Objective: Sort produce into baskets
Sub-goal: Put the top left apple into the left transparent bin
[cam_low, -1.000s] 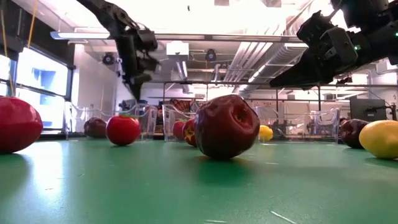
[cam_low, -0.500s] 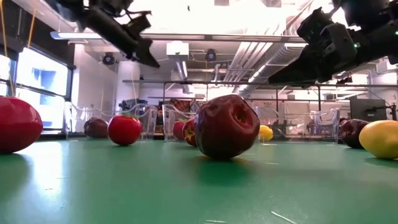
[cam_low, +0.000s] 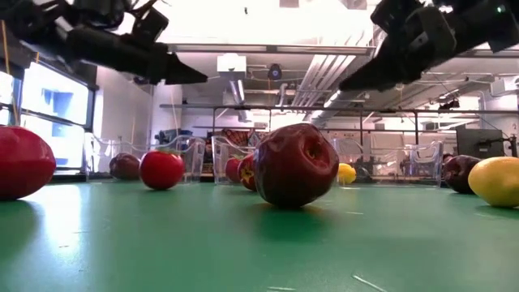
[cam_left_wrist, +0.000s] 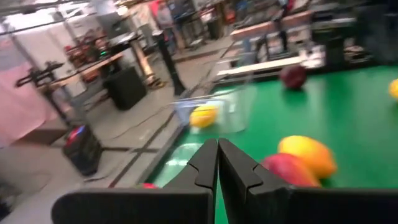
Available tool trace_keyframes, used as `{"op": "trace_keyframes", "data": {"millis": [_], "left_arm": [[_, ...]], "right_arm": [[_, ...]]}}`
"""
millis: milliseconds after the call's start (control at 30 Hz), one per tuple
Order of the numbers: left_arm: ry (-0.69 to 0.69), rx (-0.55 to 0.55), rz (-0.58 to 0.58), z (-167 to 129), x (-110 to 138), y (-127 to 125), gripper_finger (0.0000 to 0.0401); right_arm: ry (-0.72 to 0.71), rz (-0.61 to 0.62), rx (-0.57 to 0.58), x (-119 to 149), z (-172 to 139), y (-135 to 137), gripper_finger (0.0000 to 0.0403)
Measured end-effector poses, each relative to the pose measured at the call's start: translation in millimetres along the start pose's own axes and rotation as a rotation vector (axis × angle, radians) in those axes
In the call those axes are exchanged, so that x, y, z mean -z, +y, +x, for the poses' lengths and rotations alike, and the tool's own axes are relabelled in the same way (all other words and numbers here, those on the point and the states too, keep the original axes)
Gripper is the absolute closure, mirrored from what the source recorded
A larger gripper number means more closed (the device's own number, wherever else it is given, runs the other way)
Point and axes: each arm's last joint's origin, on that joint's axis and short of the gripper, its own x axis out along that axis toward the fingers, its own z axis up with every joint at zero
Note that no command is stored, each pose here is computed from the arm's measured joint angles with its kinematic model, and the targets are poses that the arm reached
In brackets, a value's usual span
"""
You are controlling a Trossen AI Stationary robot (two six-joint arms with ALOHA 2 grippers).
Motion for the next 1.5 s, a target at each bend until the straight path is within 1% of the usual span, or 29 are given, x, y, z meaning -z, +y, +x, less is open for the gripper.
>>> {"op": "trace_keyframes", "data": {"millis": [133,200,333,400,533,700,767,900,967,1033,1167,1333,1500], "left_arm": [[-0.027,0.055,-0.017,-8.4,7.4,-13.6,0.0401],[-0.025,0.072,-0.017,-12.2,12.2,-18.6,0.0401],[-0.017,0.052,-0.012,-18.2,18.1,-25.1,0.0401],[-0.023,0.034,-0.015,-20.5,18.1,-27.5,0.0401],[-0.034,0.025,-0.009,-22.4,15.8,-31.0,0.0401],[-0.037,0.030,-0.009,-23.5,15.0,-33.2,0.0401],[-0.038,0.034,-0.008,-23.8,14.8,-34.1,0.0401],[-0.034,0.035,-0.006,-24.6,14.8,-35.7,0.0401],[-0.032,0.038,-0.004,-24.9,14.9,-36.3,0.0401],[-0.034,0.041,-0.004,-25.3,14.7,-37.1,0.0401],[-0.034,0.047,-0.003,-25.7,14.6,-38.1,0.0401],[-0.028,0.049,-0.009,-25.7,15.2,-38.3,0.0401],[-0.020,0.051,-0.013,-25.7,16.0,-38.6,0.0401]], "right_arm": [[-0.005,0.002,-0.003,-6.4,0.0,0.3,0.0403],[-0.007,0.002,0.026,-7.0,0.6,-0.3,0.0402],[0.009,0.016,0.118,-3.3,6.3,-1.9,0.0387],[0.022,0.026,0.133,-0.2,11.3,-2.9,0.0370],[0.055,0.057,0.158,1.7,24.8,-5.0,0.0319],[0.079,0.114,0.195,-9.1,48.1,-7.8,0.0236],[0.095,0.145,0.227,-13.6,58.9,-8.7,0.0199],[0.148,0.181,0.336,-18.0,82.2,-10.8,0.0126],[0.179,0.197,0.375,-21.1,93.0,-11.6,0.0098],[0.202,0.207,0.390,-25.9,103.4,-11.8,0.0079],[0.236,0.200,0.403,-35.2,122.7,-10.1,0.0063],[0.291,0.257,0.463,-41.8,145.4,-18.1,0.0061],[0.369,0.255,0.527,-41.2,164.9,-27.3,0.0061]]}}
